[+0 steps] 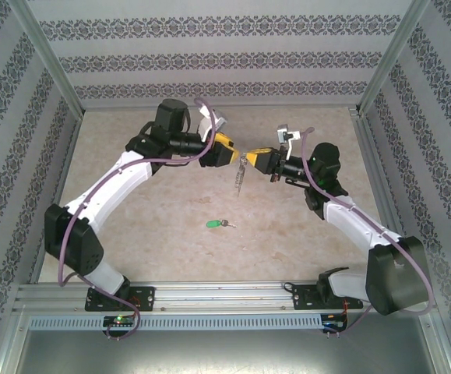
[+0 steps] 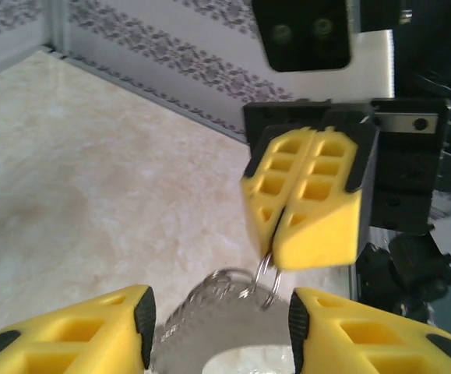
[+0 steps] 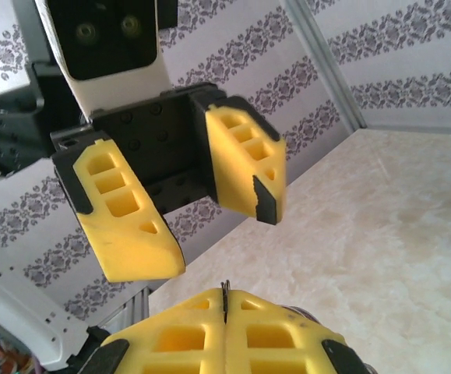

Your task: Put the keys on the keyring

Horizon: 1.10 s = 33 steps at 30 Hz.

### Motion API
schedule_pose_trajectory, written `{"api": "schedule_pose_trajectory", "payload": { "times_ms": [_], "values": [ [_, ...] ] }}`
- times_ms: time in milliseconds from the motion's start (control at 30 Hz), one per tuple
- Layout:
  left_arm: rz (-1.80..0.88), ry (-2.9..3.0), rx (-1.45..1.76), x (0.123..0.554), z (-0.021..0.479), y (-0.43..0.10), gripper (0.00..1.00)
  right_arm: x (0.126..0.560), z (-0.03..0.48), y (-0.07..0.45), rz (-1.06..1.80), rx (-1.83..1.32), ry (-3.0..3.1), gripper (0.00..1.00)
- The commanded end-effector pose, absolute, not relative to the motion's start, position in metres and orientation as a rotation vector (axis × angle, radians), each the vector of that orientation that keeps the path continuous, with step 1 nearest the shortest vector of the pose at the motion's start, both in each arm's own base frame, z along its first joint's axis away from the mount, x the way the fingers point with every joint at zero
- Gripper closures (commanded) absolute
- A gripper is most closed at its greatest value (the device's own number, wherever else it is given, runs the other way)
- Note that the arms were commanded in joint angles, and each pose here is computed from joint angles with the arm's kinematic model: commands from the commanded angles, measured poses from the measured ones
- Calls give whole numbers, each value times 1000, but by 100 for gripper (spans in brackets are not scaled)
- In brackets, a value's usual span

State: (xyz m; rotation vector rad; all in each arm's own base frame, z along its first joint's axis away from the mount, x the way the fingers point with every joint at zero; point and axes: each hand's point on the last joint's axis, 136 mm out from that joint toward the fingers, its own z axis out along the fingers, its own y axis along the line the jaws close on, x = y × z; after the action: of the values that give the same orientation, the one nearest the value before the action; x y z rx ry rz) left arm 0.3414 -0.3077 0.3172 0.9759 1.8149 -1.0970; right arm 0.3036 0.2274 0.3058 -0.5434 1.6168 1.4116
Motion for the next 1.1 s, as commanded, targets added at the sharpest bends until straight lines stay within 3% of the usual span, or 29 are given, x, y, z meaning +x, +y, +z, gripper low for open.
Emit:
{"api": "schedule_pose_trajectory", "payload": {
  "times_ms": [0,467,1067],
  "values": [
    [-1079,1718,777,357,352,-296,55,305,332,218,1322,-532,1502,100],
    [-1511,1520,688,340,365,-314,67,306,362,218,1303,-491,1414,100],
    [-1577,1523,705,338,352,-326,67,309,374,224,1314,-490,1388,100]
  ]
}}
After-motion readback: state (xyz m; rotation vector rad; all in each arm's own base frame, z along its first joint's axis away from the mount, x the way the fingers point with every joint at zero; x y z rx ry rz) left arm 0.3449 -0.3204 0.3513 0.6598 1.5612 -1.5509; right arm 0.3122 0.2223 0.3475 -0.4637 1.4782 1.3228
